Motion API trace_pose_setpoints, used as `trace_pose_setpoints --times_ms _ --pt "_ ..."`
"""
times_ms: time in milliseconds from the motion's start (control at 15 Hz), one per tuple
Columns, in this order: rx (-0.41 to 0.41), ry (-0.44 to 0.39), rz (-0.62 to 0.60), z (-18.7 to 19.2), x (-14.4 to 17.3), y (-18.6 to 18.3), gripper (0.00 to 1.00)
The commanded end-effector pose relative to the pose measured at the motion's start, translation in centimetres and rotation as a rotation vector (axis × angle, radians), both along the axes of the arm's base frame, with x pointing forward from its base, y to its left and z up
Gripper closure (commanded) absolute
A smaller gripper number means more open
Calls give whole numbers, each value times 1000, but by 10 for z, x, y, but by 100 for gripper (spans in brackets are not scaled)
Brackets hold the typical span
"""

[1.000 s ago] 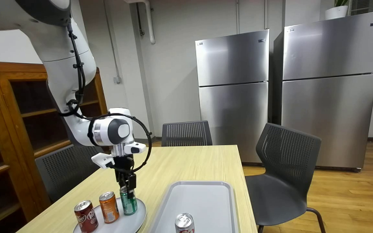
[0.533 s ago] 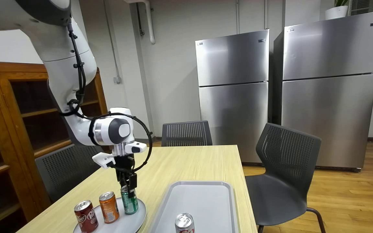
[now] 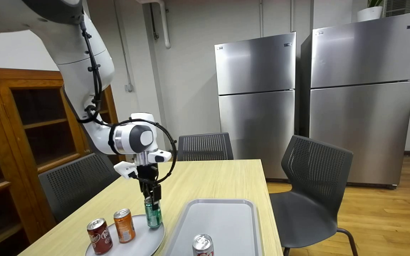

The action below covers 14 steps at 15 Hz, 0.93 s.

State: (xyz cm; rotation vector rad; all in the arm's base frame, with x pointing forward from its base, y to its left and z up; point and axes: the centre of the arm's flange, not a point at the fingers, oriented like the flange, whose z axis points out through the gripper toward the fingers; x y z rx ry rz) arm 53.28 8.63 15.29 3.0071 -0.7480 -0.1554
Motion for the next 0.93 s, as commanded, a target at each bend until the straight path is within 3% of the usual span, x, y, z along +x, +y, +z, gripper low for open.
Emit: trace_pose_setpoints --times_ms 0,867 --pt "9 -16 -40 20 20 -20 62" --pt "-19 -71 -125 37 55 -66 62"
